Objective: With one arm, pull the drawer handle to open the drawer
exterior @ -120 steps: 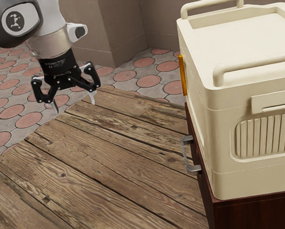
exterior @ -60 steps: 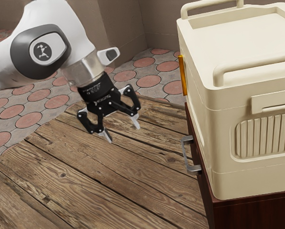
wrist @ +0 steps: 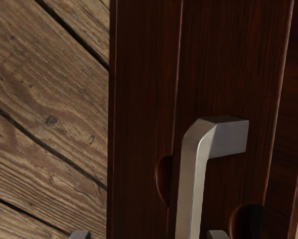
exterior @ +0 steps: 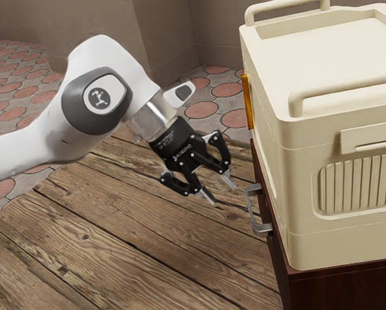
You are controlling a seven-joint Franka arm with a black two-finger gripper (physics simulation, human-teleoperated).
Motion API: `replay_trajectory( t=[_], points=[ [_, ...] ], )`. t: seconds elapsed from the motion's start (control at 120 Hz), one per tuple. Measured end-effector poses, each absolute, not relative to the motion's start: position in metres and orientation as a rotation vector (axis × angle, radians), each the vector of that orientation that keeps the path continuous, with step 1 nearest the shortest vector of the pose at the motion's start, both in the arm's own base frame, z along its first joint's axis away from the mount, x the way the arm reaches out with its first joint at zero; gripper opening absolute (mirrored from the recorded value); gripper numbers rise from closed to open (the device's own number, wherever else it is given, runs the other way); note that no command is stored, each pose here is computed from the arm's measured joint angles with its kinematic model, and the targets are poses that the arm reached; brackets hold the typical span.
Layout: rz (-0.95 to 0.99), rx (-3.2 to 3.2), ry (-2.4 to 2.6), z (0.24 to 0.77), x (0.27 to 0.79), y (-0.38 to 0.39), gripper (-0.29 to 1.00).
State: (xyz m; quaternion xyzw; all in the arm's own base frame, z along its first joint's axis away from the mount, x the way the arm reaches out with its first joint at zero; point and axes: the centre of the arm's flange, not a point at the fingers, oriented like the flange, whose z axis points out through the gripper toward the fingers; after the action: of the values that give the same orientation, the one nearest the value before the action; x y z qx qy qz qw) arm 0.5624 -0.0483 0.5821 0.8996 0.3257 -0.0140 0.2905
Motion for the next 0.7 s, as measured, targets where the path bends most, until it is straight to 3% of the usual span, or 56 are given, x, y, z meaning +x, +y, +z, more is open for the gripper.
replay_trajectory(
  t=[0.7],
  points=[
    [0.067,2.425,0.664,0.555,0.564,-0.077,0.17]
  ],
)
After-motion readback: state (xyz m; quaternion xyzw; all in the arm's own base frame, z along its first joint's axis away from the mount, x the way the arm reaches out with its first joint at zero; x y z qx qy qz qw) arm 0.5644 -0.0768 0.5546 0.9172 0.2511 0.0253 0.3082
